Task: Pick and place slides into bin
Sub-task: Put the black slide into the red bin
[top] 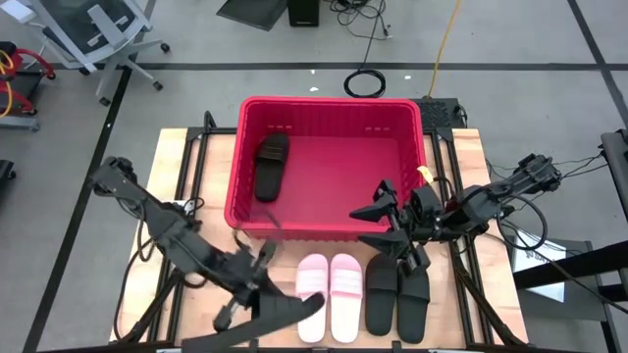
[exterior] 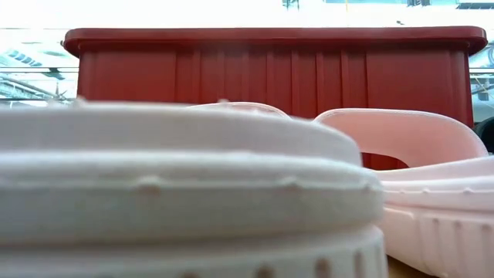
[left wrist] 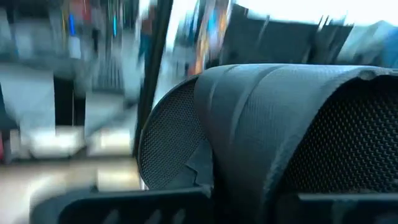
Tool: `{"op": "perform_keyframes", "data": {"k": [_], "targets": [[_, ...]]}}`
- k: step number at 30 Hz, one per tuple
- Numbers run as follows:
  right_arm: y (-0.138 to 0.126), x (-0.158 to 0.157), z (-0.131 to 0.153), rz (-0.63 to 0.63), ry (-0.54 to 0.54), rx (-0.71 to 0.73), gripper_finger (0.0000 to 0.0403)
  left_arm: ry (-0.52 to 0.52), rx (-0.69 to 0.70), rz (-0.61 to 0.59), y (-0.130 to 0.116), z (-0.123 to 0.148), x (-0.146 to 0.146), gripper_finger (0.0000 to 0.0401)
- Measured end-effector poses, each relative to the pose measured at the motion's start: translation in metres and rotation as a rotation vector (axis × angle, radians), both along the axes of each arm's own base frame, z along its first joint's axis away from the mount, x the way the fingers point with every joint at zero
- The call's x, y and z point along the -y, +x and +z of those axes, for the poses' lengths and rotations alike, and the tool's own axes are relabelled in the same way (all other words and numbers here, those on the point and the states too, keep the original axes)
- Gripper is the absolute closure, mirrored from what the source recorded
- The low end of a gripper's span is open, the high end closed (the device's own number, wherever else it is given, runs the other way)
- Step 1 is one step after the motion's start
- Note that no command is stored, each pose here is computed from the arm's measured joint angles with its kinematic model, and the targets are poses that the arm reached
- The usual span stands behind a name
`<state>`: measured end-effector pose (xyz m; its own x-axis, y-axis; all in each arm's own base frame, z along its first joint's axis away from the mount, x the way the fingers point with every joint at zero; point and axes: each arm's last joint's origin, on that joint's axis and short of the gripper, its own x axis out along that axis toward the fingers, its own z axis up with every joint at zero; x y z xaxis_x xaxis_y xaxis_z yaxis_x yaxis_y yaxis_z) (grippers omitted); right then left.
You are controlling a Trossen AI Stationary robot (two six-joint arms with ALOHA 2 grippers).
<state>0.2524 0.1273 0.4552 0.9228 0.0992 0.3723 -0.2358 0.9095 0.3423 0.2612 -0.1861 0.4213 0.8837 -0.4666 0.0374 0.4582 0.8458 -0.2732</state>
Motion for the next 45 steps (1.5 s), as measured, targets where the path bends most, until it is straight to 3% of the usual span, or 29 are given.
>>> {"op": "perform_keyframes", "data": {"k": [7,10,13,19,26,29,31,39,45], "targets": [[0.000,0.000,0.001,0.001,0.005,0.010,0.0197,0.031,0.503,0.174,-0.010,0.048,-0.023,0.0397],[0.000,0.000,0.001,0.001,0.005,0.010,0.0197,0.064,0.606,0.326,-0.015,0.059,-0.033,0.0392],[0.000,0.000,0.001,0.000,0.005,0.009,0.0197,0.142,0.620,0.503,-0.016,0.063,-0.043,0.0389],[0.000,0.000,0.001,-0.002,0.006,0.009,0.0197,0.321,0.462,0.891,-0.013,0.062,-0.063,0.0394],[0.000,0.001,0.001,-0.018,0.012,0.006,0.0197,0.743,0.155,1.209,-0.013,0.068,-0.085,0.0389],[0.000,0.002,0.001,-0.059,0.028,-0.003,0.0197,0.986,-0.001,1.229,-0.013,0.077,-0.095,0.0397],[0.000,0.003,0.000,-0.080,0.036,-0.007,0.0197,1.079,-0.067,1.221,-0.015,0.084,-0.104,0.0393],[0.003,0.014,0.004,-0.134,0.062,0.024,0.0197,1.253,-0.247,1.217,-0.031,0.110,-0.149,0.0396],[0.008,0.027,0.006,-0.188,0.068,0.048,0.0197,1.291,-0.357,1.122,-0.036,0.105,-0.186,0.0387]]}}
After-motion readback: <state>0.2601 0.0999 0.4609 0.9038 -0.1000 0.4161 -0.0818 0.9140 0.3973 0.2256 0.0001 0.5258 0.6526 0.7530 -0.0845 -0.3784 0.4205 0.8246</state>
